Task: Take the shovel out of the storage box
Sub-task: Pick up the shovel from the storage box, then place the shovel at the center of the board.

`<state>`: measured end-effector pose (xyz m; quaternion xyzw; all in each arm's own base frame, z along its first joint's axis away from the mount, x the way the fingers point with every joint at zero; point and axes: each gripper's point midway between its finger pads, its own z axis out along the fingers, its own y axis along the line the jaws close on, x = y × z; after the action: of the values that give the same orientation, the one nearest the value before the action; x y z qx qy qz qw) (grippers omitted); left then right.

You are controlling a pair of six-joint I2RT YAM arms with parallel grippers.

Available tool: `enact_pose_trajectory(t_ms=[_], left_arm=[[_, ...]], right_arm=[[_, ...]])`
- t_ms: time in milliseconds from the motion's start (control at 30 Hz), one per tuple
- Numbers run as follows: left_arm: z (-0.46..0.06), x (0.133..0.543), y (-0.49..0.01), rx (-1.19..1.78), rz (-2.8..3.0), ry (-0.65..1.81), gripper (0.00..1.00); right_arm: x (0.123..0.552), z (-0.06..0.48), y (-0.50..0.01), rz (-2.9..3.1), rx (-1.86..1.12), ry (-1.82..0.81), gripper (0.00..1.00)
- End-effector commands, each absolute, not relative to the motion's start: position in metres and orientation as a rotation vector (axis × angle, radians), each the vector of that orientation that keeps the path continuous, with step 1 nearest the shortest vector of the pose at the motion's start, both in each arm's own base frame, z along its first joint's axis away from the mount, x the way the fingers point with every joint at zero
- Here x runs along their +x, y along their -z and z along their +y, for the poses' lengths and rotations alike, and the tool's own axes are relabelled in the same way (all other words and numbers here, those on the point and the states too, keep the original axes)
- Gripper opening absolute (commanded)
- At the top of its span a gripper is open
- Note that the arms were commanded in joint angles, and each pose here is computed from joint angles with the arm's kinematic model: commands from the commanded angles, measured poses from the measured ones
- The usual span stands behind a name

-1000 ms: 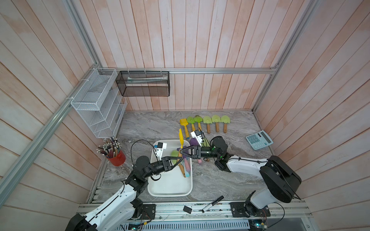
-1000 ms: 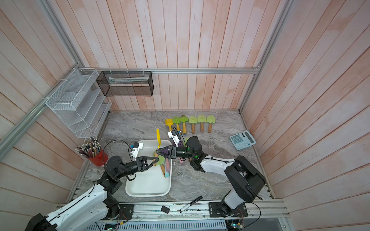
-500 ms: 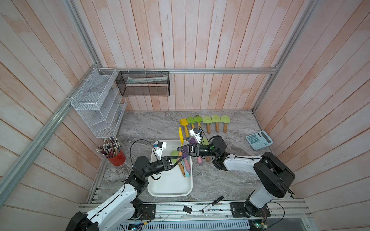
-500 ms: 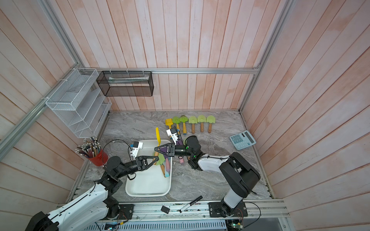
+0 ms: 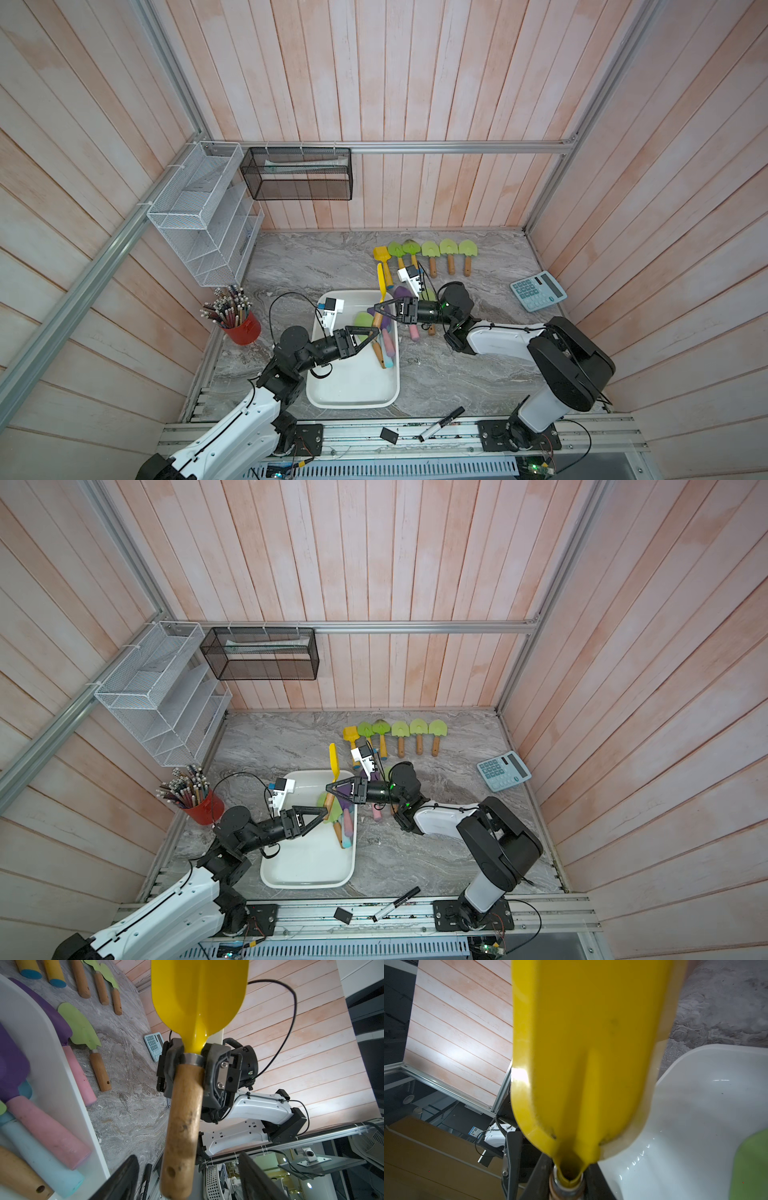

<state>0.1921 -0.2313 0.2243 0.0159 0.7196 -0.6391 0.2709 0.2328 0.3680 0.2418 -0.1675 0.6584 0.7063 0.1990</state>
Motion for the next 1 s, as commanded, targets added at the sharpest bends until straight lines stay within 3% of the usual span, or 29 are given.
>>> enact_pose_trajectory(t_ms=[0,200,700,967], left_arm=[[-0.227,0.198,-0.227,0.043,1.951,1.647,0.78],[-0.222,0.213,-0.195,-0.040,2.109,1.485,0.77],[-0.217,0.233,-0.102,-0.123,2.561,0.931,0.75],[-0.208,0.236,-0.071,-0.120,2.688,0.612,0.64]], right_arm=[[0.243,0.350,-0.247,1.823,-0.448,-1.889,0.15],[0.275,0.315,-0.224,1.970,-0.320,-1.689,0.17],[0.337,0.214,-0.142,2.369,-0.083,-0.790,0.17],[0.335,0.189,-0.126,2.408,-0.043,-0.633,0.17]])
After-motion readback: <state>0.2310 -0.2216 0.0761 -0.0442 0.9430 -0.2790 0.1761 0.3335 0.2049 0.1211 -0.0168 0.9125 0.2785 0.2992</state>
